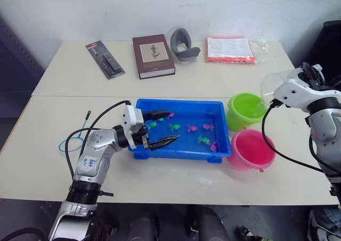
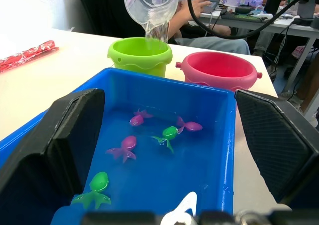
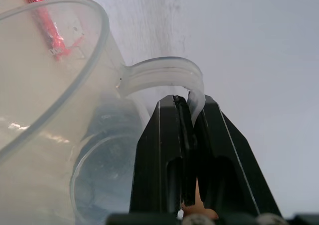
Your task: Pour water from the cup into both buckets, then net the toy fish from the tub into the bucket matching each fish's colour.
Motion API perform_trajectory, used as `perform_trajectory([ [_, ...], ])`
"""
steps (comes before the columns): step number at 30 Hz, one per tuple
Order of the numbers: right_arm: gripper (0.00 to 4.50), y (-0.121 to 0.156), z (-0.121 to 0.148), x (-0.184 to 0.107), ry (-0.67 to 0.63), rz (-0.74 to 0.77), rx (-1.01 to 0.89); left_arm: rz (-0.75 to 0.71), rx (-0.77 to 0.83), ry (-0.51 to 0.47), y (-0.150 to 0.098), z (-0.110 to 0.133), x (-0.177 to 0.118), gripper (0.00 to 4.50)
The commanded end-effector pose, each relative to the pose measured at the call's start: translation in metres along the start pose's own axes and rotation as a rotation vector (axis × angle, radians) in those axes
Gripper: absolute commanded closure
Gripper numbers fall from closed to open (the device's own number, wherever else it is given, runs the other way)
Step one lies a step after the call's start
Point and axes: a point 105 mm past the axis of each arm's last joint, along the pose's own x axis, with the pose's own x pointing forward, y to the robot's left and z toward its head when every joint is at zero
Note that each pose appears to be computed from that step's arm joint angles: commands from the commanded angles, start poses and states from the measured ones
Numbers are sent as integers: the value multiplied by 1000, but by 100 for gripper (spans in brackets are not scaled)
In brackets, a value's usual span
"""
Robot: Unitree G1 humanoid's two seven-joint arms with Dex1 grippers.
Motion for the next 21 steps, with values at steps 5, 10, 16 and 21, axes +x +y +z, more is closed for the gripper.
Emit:
perform_trajectory([
  [5,448,-11,13,3,-71,-72,-40,-44,17,-65,-5,17,6,0],
  [10,448,-7,16,1,-99,-97,-57,-45,22,-74,-4,20,9,0],
  [16,448,-3,17,-3,-122,-114,-73,-45,27,-70,-2,19,10,0],
  [21,448,-3,12,-9,-109,-131,-10,-49,32,-68,-1,19,10,0],
])
